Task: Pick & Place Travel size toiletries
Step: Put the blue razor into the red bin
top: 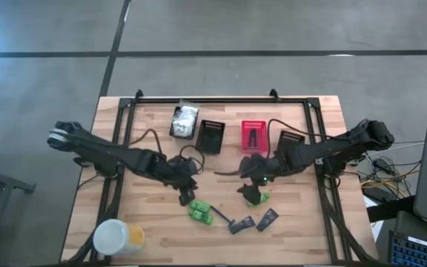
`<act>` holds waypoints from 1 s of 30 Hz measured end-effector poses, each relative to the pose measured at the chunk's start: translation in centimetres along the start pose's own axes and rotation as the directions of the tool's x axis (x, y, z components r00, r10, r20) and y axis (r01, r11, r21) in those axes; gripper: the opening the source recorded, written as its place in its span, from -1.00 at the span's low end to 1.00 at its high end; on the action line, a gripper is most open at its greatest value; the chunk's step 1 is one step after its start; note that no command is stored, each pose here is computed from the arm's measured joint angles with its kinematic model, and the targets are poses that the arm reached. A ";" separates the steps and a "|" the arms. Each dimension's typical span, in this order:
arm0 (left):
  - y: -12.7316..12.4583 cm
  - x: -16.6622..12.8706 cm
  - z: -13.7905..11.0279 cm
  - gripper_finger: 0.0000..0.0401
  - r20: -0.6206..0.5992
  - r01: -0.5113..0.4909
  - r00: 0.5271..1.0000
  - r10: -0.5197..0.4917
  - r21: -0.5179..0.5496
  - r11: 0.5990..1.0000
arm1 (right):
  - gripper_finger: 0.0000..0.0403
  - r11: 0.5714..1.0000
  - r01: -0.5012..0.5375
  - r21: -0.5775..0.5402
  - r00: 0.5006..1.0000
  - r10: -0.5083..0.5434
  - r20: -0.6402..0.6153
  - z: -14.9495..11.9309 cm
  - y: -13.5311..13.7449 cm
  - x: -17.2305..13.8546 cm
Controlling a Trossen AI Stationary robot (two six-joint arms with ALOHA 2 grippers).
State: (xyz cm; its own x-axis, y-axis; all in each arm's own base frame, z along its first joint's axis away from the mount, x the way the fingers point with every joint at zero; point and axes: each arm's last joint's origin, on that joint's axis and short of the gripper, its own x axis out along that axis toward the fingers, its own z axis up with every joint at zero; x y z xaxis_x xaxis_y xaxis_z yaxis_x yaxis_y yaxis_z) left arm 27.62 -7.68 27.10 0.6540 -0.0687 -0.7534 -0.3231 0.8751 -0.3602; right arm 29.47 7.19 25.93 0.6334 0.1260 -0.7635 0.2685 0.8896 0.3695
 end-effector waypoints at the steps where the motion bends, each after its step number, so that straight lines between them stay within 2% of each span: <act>1: -0.3 0.4 -0.1 -0.55 0.002 0.009 1.000 -0.009 -0.008 1.000 | 0.48 1.000 -0.005 -0.009 1.000 0.004 -0.007 -0.2 0.3 0.0; 9: -2.1 3.1 -1.1 -0.56 -0.009 0.047 0.999 -0.048 -0.046 0.998 | 0.60 0.998 -0.007 -0.061 0.997 0.003 -0.078 -1.9 1.4 -0.3; 12: -2.2 3.3 -1.3 -0.57 -0.017 0.042 0.999 -0.044 -0.098 0.994 | 0.65 0.998 -0.011 -0.065 0.997 0.006 -0.076 -2.0 1.5 -0.5; 16: -2.4 3.1 -1.4 -0.57 -0.017 0.049 0.999 -0.051 -0.103 0.994 | 0.70 0.999 0.020 -0.050 0.998 -0.022 -0.054 -1.9 1.5 -0.3; 22: -1.9 1.8 -1.8 -0.57 -0.056 0.017 0.998 -0.019 -0.037 0.999 | 0.76 1.000 0.028 0.001 0.999 -0.028 -0.026 -1.7 1.5 -0.1; 26: -0.9 0.4 -2.5 -0.56 -0.135 -0.054 0.989 0.056 0.021 0.998 | 0.72 0.992 0.081 0.095 0.997 -0.082 0.009 -1.7 1.4 0.4; 30: 0.1 -1.3 -3.2 -0.57 -0.200 -0.117 0.971 0.134 0.093 0.989 | 0.66 0.978 0.074 0.194 0.996 -0.081 0.032 -1.5 1.5 1.0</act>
State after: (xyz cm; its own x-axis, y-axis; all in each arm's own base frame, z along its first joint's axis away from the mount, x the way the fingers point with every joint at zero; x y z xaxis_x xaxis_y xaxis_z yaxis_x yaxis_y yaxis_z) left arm 24.54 -9.00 26.23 0.4545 -0.0455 -0.8896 -0.3324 0.9179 -0.2167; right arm 29.45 9.25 24.92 0.6326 0.0391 -0.7735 0.4502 0.7942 0.4083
